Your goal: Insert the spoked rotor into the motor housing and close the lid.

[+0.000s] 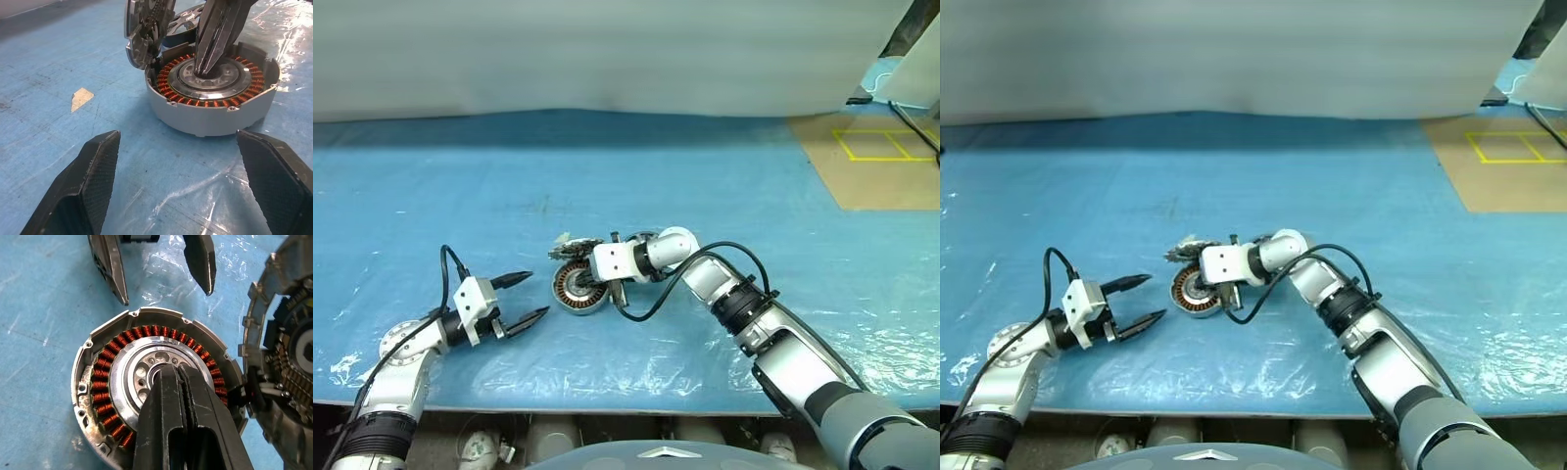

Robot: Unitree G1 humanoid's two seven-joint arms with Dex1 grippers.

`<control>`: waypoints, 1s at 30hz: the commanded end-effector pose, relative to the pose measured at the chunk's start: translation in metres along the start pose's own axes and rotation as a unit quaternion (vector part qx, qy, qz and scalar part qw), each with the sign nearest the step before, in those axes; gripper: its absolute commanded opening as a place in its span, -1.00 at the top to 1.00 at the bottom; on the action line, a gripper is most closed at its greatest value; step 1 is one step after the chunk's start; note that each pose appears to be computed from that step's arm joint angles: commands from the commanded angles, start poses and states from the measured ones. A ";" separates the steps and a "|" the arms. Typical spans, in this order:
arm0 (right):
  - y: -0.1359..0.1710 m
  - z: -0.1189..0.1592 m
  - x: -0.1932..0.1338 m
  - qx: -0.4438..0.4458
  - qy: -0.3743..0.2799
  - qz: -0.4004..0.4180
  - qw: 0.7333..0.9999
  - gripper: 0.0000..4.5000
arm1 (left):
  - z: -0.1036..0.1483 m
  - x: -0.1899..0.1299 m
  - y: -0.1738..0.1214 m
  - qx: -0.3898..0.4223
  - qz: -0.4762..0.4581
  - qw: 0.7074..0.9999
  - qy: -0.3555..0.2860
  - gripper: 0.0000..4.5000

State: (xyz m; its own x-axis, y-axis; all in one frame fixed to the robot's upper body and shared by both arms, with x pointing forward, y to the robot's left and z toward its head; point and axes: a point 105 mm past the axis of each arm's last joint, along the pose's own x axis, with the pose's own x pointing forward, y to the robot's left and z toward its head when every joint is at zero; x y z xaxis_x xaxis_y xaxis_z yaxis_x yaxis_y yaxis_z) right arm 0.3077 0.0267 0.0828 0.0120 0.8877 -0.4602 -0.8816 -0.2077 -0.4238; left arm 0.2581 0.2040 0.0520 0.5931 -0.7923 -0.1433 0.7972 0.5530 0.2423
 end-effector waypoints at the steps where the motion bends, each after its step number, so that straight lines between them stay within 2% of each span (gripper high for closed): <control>1: -0.013 0.023 -0.009 0.014 -0.057 -0.019 0.998 0.99 | 0.005 0.000 0.001 0.015 -0.002 1.000 -0.009 -0.77; 8: -0.010 0.031 -0.010 -0.002 -0.048 0.004 0.999 0.99 | 0.007 0.001 0.002 0.010 0.001 1.000 -0.015 -0.77; 16: -0.002 0.028 -0.002 -0.018 -0.023 0.035 0.999 0.99 | 0.007 0.001 0.001 0.010 -0.001 1.000 -0.014 -0.77; 30: 0.000 0.014 0.003 -0.024 0.005 0.037 0.999 0.99 | 0.006 0.002 -0.003 0.011 -0.004 1.000 -0.012 -0.77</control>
State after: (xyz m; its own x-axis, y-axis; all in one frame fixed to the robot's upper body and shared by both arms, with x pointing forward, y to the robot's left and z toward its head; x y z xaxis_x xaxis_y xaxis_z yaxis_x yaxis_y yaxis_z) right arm 0.3024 0.0295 0.0838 -0.0383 0.8603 -0.5083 -0.8810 -0.2691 -0.3891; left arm 0.2563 0.2018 0.0500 0.5889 -0.7957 -0.1416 0.8012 0.5517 0.2319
